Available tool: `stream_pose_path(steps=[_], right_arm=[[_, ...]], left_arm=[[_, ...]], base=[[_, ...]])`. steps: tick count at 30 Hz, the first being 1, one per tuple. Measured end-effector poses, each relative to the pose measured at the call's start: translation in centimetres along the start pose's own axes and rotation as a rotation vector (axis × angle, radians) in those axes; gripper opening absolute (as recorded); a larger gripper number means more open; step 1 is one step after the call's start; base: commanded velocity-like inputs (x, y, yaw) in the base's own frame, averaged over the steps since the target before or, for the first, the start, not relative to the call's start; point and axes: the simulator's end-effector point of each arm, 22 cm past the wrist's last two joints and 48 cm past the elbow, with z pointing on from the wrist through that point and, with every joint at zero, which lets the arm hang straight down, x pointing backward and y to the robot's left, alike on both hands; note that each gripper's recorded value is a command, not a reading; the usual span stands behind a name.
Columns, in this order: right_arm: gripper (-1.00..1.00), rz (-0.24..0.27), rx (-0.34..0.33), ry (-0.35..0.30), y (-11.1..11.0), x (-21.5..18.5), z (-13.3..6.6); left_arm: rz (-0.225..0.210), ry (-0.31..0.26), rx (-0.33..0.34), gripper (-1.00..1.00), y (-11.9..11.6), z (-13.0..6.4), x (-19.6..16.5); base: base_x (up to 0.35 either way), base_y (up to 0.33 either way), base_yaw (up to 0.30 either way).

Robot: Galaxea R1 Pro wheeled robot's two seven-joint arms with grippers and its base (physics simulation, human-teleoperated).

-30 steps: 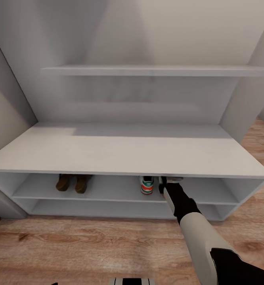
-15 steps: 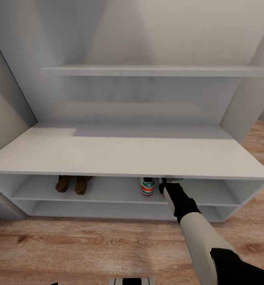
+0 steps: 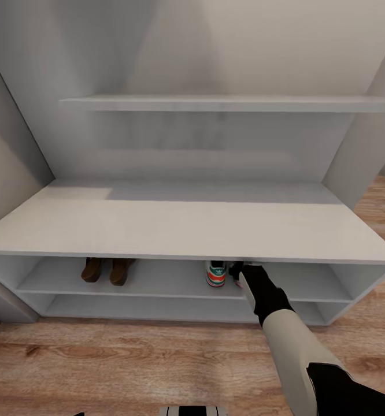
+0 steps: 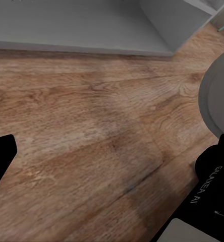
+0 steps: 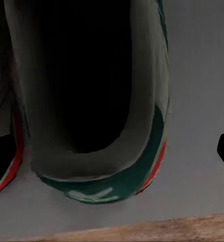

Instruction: Pick up the two gym shoes and the two sandals from the corridor floor and place them onto the hallstand (shoe rack) in the corridor, making sure they are on the rack and not on the floor. Arrange them so the two gym shoes are next to each other and the two sandals are next to each other.

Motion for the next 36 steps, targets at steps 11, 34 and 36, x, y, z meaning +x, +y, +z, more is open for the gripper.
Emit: stream_pose_path(steps=[11, 34, 36], right_arm=[[1.00, 0.006, 0.004, -0.020, -0.26, -0.96, -0.25], [1.00, 0.005, 0.003, -0.014, -0.18, -0.70, -0.18], [1.00, 0.005, 0.002, -0.012, -0.17, -0.61, -0.16]], left_arm=[[-0.001, 0.001, 0.000, 1.00, 0.00, 0.02, 0.04], [-0.001, 0.001, 0.000, 1.00, -0.01, 0.03, 0.06], [-0.001, 0.001, 0.001, 1.00, -0.01, 0.03, 0.06]], base=[[-0.243, 0.000, 0.000], [-0.324, 0.000, 0.000], [-0.322, 0.000, 0.000]])
